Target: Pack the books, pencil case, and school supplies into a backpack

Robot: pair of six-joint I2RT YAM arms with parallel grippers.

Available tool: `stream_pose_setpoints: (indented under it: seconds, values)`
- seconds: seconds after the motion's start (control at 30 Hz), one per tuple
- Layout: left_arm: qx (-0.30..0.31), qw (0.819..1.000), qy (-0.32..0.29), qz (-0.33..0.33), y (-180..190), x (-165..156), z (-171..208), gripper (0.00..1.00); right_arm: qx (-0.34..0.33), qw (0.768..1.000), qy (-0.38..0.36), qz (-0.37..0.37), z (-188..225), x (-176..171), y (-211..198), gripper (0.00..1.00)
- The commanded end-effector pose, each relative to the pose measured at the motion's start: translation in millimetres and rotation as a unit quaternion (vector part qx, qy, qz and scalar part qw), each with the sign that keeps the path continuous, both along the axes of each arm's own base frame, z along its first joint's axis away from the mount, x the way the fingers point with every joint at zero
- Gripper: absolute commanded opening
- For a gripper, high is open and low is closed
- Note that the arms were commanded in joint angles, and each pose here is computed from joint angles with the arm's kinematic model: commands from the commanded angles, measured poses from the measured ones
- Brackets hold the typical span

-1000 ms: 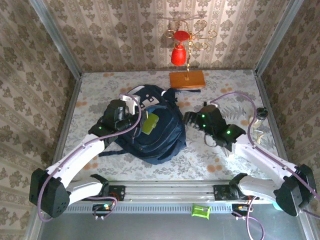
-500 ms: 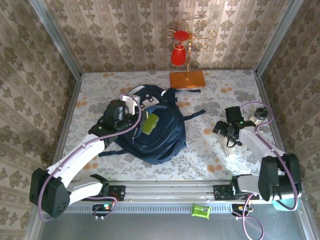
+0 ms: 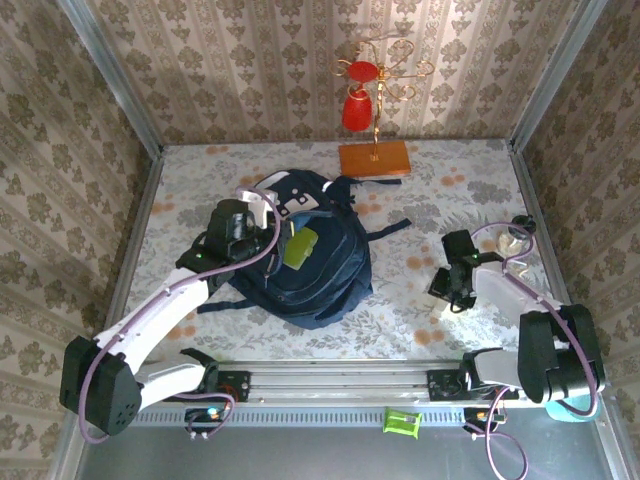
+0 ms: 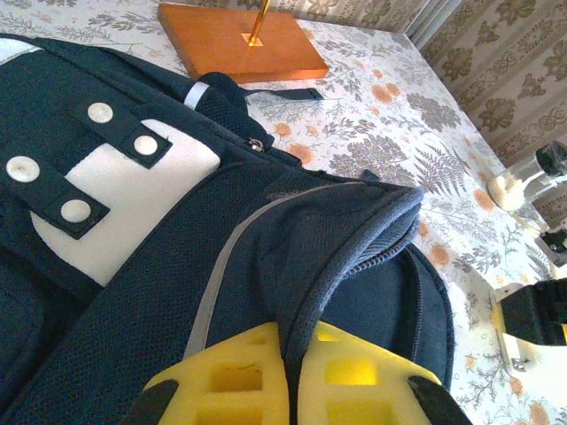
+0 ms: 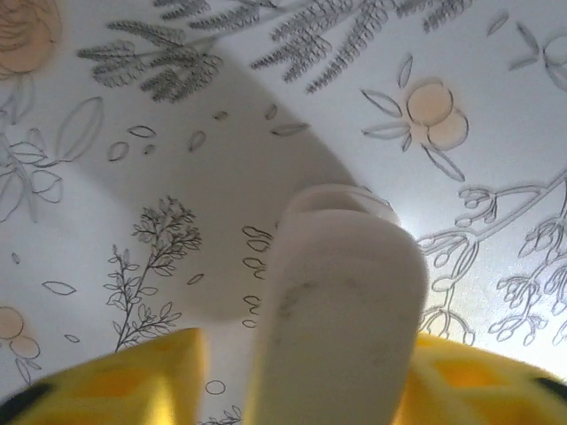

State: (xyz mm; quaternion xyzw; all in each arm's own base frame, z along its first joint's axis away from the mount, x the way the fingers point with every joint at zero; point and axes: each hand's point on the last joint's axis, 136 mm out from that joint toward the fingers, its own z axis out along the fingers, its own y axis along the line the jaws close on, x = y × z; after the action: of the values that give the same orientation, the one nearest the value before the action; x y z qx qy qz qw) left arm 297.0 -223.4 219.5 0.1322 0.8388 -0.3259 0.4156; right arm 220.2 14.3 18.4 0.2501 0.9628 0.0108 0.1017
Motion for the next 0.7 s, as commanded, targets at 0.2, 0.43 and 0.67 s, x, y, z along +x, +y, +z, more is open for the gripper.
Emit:
stream_pose_setpoints:
  seconds: [0.2,0.43,0.67]
  values:
    - [-0.013,0.999,-0.029,0.008,1.8,8.3,13.9,0.00,0.063,0.990,-0.111,0.060,52.4,24.2,49.2,0.21]
    - [-0.023,0.999,-0.033,0.006,0.9,7.2,24.3,0.00,0.263,0.901,-0.304,0.162,173.4,54.0,190.5,0.20]
    - [-0.051,0.998,-0.038,-0.012,-9.7,-0.2,43.0,0.00,0.346,0.874,-0.312,0.141,193.1,80.0,288.4,0.24]
